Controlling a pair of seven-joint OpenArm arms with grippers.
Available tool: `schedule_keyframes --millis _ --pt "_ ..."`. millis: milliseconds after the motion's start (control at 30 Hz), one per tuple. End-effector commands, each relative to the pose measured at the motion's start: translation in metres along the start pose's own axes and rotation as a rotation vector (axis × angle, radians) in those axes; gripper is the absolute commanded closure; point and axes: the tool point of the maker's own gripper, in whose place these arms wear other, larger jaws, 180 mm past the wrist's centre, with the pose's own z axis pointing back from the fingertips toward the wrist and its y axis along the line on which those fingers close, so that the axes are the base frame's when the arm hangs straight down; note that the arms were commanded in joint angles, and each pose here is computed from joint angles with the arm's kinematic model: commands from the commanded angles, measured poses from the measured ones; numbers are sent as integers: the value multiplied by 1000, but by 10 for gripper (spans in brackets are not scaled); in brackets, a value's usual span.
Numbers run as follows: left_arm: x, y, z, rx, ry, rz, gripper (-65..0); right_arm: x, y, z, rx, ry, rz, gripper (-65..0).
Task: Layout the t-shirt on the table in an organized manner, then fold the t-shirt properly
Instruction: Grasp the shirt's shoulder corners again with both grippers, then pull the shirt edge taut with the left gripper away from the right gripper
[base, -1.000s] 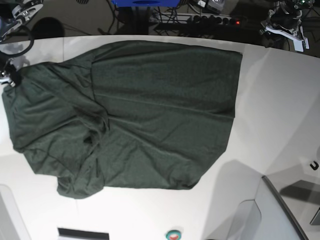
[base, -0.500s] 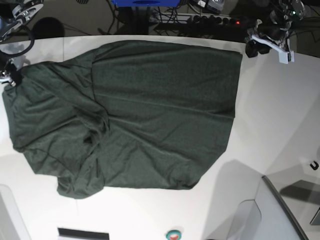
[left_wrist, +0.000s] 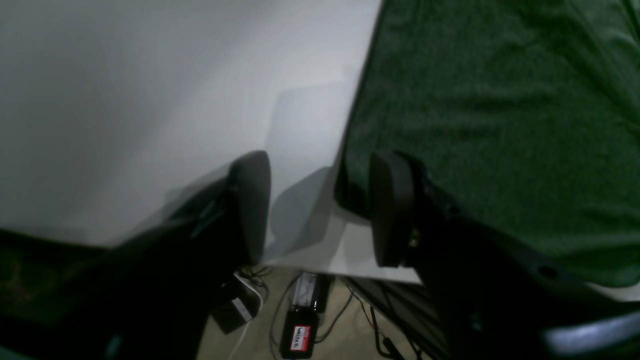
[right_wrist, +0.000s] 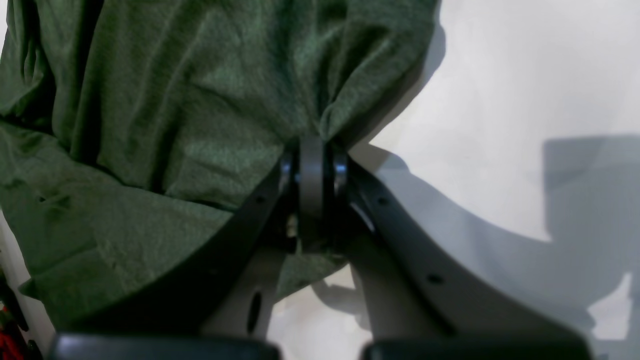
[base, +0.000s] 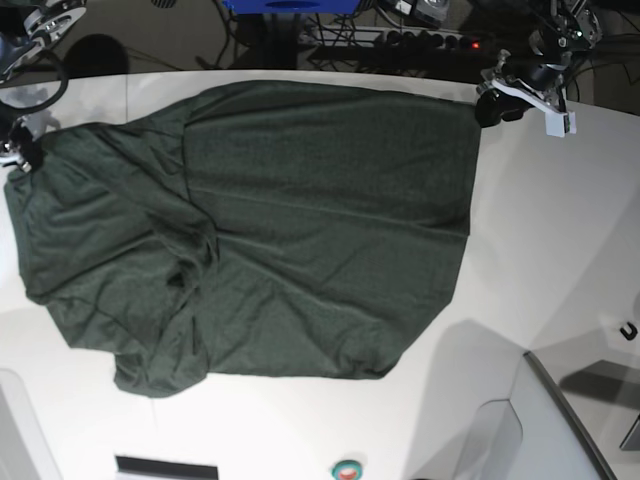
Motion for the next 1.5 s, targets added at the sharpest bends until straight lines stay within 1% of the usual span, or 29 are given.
schedule_keyframes --millis 0,167,333,533,567,600,700,733,867,967,1033,1100,1200,1300,1367,1467 --pt "-3 3 4 1 14 -3 -314 18 -1 6 -1 -36 25 0" --pt "1 -1 3 -18 -3 10 -314 19 0 5 1 -37 25 0" --pt "-14 -20 -10 -75 49 4 -314 19 0 5 2 -38 25 0" --pt "-28 -23 -16 -90 85 26 -306 19 -1 6 0 -38 26 0" --pt "-28 -23 -16 -90 84 26 -280 19 -1 6 0 -38 26 0" --pt "-28 -22 -15 -88 82 28 -237 19 -1 6 0 -38 26 0" --pt "-27 -23 -16 -89 81 27 -44 19 -1 6 0 -36 26 0" --pt "-27 -24 -16 -91 82 26 0 19 -1 6 0 -35 26 0" --pt "-23 -25 -14 -92 74 13 0 19 -2 7 -5 -34 31 0" --pt "-13 -23 -5 -79 54 -28 0 13 -8 11 -18 -13 32 0" --pt "-15 -22 4 -69 84 -58 0 17 -10 18 -36 2 62 0" --pt "-10 -22 12 -58 86 -92 0 20 -10 25 -51 9 91 0" --pt "-4 -18 23 -31 89 -118 0 28 -11 37 -82 14 142 0" --pt "0 -11 31 -2 98 -128 0 28 -12 43 -99 42 163 0" --pt "0 -6 35 15 113 -132 0 26 -16 47 -117 63 155 0" --pt "-3 -4 41 27 129 -145 0 25 -22 47 -148 68 101 0"
